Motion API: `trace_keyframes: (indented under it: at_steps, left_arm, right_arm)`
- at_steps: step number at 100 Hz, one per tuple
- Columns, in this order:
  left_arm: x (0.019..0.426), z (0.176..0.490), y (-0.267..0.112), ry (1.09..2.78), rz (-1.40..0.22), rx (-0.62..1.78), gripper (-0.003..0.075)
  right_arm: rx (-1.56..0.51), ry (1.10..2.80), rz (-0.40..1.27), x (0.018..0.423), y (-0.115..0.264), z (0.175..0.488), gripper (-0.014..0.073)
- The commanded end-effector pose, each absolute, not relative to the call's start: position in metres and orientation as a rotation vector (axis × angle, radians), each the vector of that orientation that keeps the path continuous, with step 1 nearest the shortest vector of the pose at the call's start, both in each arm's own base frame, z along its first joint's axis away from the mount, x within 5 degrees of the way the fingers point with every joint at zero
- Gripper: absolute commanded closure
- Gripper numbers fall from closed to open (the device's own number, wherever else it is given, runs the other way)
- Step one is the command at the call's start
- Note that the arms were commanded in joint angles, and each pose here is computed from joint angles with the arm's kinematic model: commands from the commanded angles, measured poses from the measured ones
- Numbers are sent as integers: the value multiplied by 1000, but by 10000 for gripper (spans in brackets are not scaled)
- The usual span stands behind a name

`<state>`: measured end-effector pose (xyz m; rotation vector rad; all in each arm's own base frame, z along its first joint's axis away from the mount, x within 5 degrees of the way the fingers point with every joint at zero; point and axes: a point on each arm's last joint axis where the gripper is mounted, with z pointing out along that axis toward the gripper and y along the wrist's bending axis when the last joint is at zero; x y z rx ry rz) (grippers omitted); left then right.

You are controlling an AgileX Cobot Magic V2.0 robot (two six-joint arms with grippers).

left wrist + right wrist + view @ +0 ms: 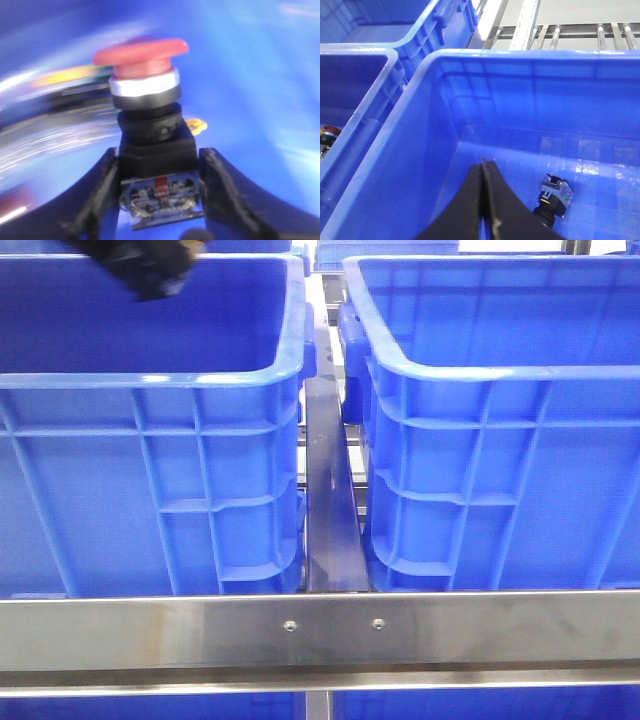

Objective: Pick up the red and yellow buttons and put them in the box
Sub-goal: 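Lift the red button toward the right gripper and let it grasp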

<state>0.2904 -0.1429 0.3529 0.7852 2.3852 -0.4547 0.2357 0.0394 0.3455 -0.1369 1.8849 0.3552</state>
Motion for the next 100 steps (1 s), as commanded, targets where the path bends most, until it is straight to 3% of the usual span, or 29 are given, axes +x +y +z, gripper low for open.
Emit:
trace_keyframes:
  at_steps: [1, 20, 57, 67, 78, 85, 89, 100]
  left_arm:
    - [271, 381, -159, 2218, -613, 925, 594]
    - [248, 387, -189, 2080, -792, 1129, 594]
    - [225, 386, -214, 2024, -847, 1295, 594]
    - [225, 386, -214, 2024, -847, 1295, 594]
    - [225, 386, -214, 2024, -847, 1295, 594]
    - [225, 386, -214, 2024, -847, 1295, 594]
    - [225, 386, -214, 2024, -847, 1295, 594]
    - [225, 386, -214, 2024, -847, 1295, 594]
  right_arm:
    - [-120, 1814, 333, 232, 37, 362, 656]
    - [-140, 1829, 355, 231, 39, 361, 656]
    - [-234, 1897, 471, 225, 50, 355, 631]
    - [-243, 1915, 551, 223, 55, 354, 475]
    - [-222, 1923, 708, 220, 63, 355, 129]
    - [-198, 1910, 811, 217, 67, 358, -29]
    - [-183, 1900, 878, 216, 70, 360, -70]
    - [-176, 1866, 1064, 210, 78, 366, -32]
